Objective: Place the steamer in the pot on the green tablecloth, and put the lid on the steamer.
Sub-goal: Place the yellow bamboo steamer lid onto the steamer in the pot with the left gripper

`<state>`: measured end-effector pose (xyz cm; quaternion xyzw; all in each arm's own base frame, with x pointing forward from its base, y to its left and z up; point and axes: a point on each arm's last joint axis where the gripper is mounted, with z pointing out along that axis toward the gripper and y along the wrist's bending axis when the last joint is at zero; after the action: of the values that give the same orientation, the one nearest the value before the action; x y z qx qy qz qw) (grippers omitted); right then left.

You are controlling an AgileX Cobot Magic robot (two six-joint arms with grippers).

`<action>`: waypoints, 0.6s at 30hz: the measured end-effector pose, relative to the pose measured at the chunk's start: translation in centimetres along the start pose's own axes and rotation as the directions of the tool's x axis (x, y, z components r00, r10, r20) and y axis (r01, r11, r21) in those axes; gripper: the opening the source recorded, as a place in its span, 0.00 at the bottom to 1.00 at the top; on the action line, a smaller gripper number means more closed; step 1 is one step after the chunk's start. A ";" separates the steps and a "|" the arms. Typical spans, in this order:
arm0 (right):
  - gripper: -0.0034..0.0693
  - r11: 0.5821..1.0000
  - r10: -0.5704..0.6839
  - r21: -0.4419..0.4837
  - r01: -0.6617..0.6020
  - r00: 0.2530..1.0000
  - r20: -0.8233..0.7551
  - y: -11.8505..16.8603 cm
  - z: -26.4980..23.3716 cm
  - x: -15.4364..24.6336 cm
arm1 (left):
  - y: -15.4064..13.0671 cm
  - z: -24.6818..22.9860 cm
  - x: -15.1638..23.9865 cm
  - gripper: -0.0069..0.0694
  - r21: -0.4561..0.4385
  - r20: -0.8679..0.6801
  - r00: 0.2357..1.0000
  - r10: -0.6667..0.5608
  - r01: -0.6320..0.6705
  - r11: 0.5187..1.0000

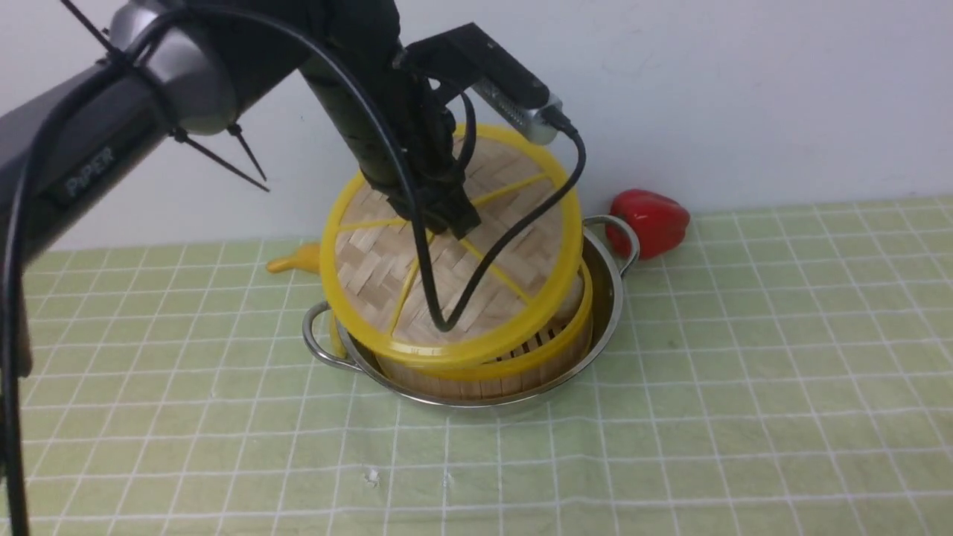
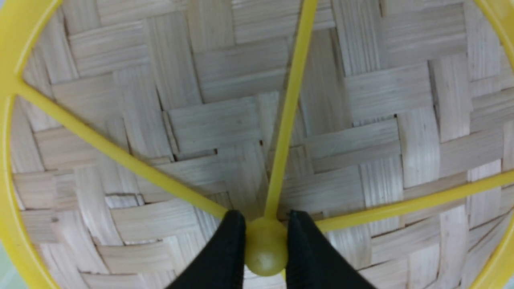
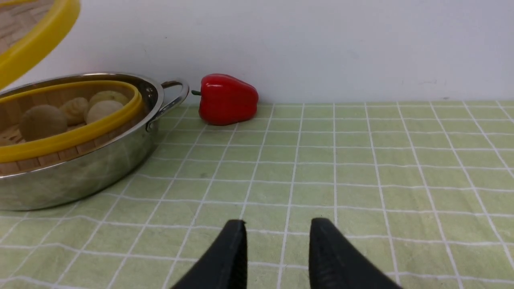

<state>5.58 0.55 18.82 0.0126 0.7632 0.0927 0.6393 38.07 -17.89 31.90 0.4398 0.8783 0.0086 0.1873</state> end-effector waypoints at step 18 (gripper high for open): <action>0.38 1.000 0.000 0.000 0.000 1.000 0.000 0.0 0.0 0.0 | 0.4 4.5 -0.4 0.25 -0.013 -0.015 0.994 0.110 -0.110 0.994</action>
<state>5.58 0.55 18.82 0.0126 0.7632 0.0927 0.6393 40.09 -18.65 27.90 0.4863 0.8540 0.0280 0.1830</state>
